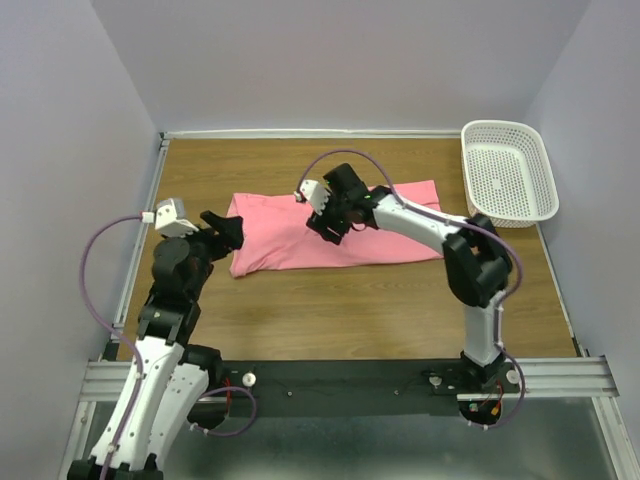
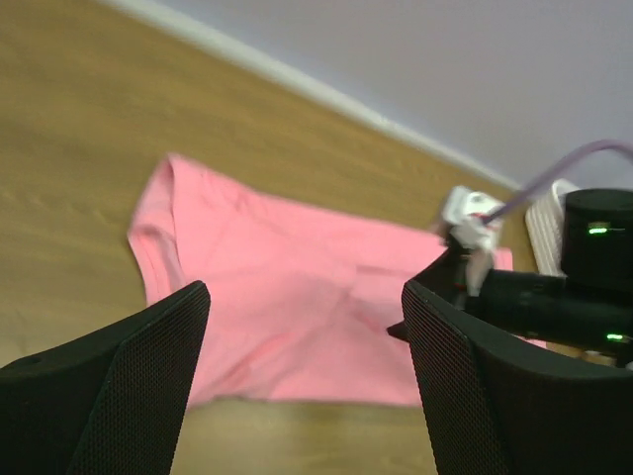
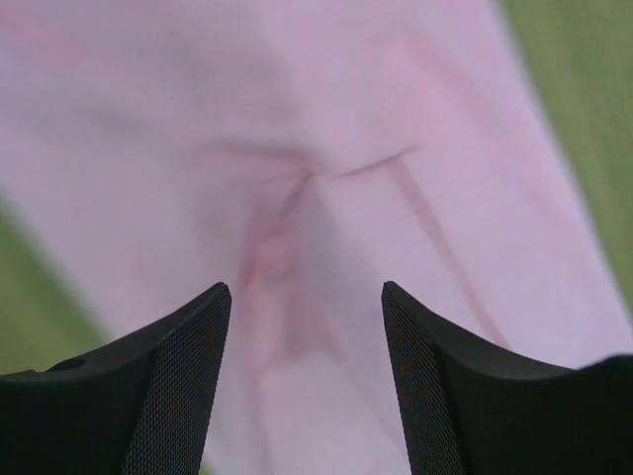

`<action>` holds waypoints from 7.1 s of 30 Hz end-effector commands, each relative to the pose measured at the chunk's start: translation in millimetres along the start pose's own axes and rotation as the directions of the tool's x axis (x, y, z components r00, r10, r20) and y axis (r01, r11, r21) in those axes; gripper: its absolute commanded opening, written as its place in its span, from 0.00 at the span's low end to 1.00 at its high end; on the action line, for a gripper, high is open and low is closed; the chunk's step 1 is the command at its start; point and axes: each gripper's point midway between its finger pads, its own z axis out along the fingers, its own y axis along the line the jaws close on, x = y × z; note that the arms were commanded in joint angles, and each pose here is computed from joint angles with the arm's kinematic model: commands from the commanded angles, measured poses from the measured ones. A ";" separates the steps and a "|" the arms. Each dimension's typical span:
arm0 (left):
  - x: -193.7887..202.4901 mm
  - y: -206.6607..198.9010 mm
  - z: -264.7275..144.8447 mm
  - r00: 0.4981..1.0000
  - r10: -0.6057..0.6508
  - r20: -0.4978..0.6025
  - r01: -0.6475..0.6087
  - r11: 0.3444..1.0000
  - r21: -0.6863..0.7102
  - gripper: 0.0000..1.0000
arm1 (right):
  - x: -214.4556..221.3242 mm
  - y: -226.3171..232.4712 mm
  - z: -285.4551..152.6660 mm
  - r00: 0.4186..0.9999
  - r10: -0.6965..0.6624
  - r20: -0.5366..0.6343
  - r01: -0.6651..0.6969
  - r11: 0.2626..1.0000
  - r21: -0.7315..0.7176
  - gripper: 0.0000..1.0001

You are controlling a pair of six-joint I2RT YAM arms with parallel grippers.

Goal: Fold and stack the t-shirts
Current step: Fold the tshirt

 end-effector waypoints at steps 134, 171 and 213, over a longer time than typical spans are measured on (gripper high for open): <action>170.1 125.8 36.8 0.794 -0.359 -0.491 0.096 0.871 -0.481 0.00 | 212.7 21.1 -89.7 0.958 -0.130 -0.257 0.081 0.978 -0.193 0.22; 99.4 106.7 24.6 0.878 -0.352 -0.324 0.205 0.889 -0.410 0.65 | 109.8 2.9 -150.3 0.997 0.032 0.070 -0.025 0.994 -0.105 0.58; 144.4 194.1 97.6 0.801 -0.508 -0.316 0.226 0.746 -0.626 0.21 | 106.0 22.7 -145.3 0.993 0.042 0.110 -0.018 0.977 -0.211 0.59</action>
